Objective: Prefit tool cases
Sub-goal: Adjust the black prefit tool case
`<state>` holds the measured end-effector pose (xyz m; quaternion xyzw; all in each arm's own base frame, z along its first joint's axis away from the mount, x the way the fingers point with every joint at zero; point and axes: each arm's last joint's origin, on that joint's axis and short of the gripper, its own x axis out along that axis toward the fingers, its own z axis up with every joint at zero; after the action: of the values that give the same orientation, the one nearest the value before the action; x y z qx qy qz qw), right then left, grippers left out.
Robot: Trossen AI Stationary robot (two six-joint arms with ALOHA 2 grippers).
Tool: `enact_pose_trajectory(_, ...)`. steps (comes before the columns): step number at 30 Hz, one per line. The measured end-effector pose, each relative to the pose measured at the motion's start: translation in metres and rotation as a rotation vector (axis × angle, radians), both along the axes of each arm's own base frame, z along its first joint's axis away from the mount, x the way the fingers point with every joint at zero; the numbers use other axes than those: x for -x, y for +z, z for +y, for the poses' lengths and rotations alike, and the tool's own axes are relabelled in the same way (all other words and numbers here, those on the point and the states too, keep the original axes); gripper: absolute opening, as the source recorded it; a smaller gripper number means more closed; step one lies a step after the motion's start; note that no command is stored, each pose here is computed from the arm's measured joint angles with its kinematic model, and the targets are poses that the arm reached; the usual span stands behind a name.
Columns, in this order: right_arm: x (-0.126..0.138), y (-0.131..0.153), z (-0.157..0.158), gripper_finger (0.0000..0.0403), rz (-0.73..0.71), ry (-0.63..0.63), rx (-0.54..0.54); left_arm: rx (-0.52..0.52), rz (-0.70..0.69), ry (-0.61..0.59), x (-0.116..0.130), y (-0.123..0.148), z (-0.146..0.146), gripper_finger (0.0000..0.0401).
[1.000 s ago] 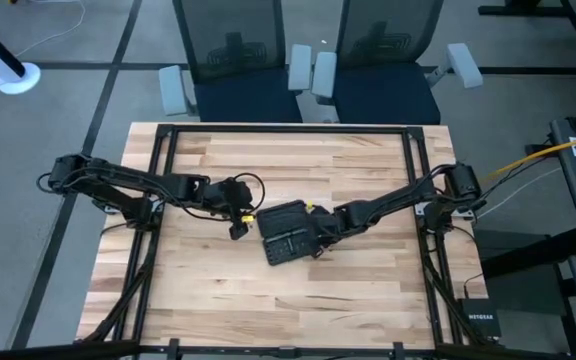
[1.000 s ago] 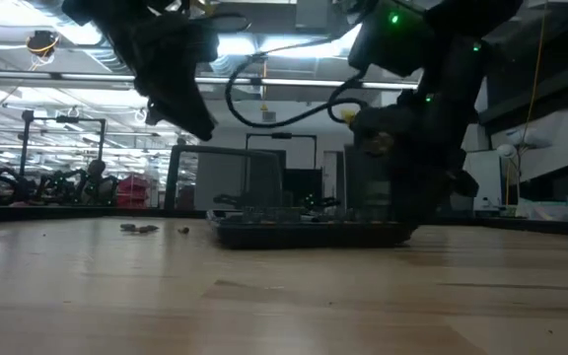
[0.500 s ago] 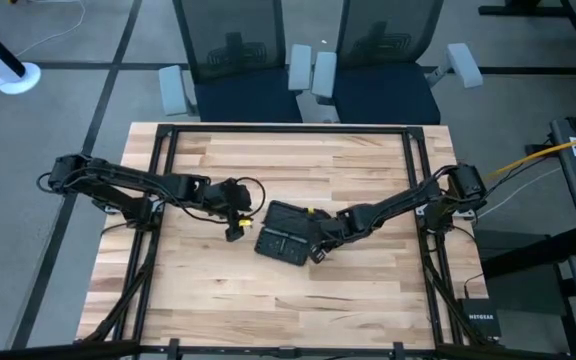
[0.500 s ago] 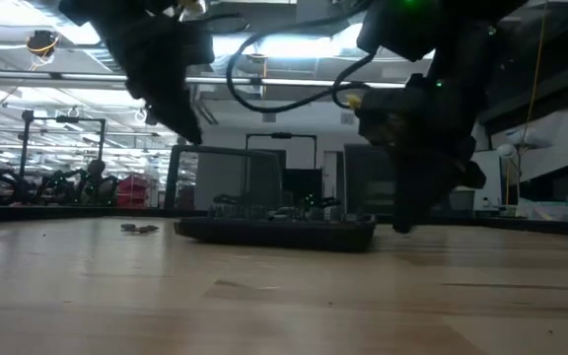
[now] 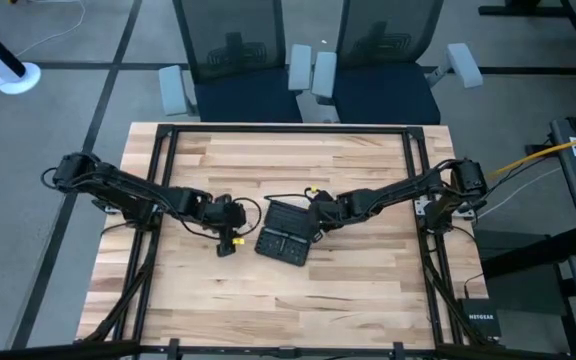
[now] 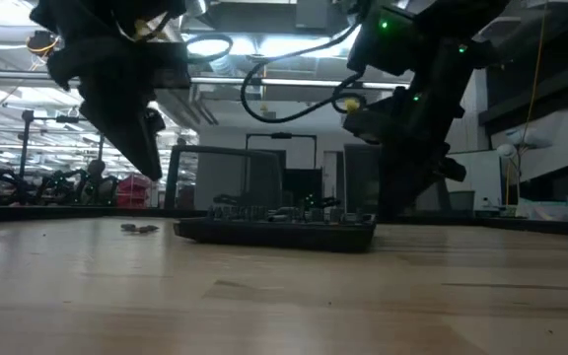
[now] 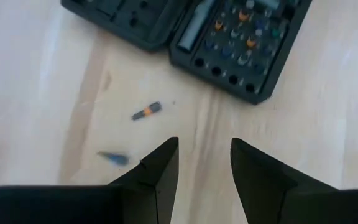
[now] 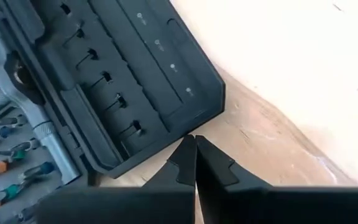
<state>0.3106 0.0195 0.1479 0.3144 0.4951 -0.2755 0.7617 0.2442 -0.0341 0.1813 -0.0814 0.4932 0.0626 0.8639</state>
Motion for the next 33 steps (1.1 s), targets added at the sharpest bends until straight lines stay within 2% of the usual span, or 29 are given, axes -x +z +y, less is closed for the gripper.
enact_pose_trajectory(8,0.0,0.0,-0.002,0.0,0.009,0.033,-0.044,-0.004,0.062,-0.001,-0.015,-0.03,-0.004,0.0135)
enact_pose_trajectory(15,0.0,0.0,-0.003,0.0,0.014,0.037,-0.014,0.022,0.091,0.005,-0.023,-0.048,-0.006,0.0135)
enact_pose_trajectory(26,-0.006,0.002,-0.018,0.0,-0.046,0.034,0.039,0.081,-0.068,0.001,-0.04,-0.047,-0.011,0.0135)
enact_pose_trajectory(33,-0.008,0.003,-0.03,0.0,-0.065,0.046,0.059,0.081,-0.061,0.007,-0.039,-0.047,-0.01,0.0135)
